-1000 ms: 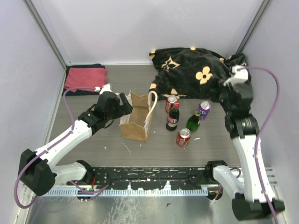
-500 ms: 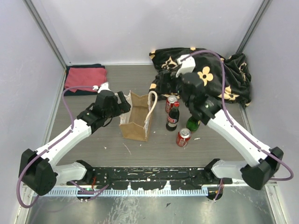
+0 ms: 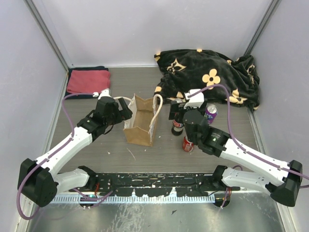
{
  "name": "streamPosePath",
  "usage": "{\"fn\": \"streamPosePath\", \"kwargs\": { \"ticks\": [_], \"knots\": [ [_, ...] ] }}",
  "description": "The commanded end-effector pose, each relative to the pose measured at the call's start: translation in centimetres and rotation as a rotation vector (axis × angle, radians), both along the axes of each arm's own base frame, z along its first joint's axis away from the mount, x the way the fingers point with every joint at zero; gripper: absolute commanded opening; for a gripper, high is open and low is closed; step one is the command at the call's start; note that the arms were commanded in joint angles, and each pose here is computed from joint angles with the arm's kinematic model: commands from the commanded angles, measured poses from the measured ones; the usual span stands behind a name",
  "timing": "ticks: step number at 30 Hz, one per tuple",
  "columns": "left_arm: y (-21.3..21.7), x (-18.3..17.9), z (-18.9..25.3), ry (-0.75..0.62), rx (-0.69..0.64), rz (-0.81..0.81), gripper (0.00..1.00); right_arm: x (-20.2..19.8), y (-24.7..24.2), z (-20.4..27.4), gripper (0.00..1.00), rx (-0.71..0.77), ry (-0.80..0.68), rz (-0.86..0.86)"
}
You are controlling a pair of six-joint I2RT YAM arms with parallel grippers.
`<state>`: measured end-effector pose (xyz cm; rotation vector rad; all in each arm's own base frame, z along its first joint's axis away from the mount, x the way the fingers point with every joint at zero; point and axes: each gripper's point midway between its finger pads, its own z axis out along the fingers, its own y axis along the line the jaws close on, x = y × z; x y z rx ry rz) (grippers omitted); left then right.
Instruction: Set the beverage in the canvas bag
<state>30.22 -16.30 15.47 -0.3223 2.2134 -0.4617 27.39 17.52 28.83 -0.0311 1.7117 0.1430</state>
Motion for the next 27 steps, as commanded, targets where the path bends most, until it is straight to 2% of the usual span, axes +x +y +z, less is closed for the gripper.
{"fn": "streamPosePath", "kwargs": {
  "ticks": [1,13,27],
  "knots": [
    [0.0,0.3,0.8,-0.035,-0.026,0.0,0.98,0.9,-0.3,0.2,1.0,0.069,-0.04,-0.094],
    [-0.4,0.2,0.5,-0.021,-0.047,-0.007,0.98,1.7,-1.1,-4.7,0.97,0.095,0.025,-0.148],
    [-0.3,-0.1,0.5,-0.023,-0.054,-0.009,0.98,2.3,-1.0,-7.9,0.82,0.116,0.097,-0.129]
  ]
}}
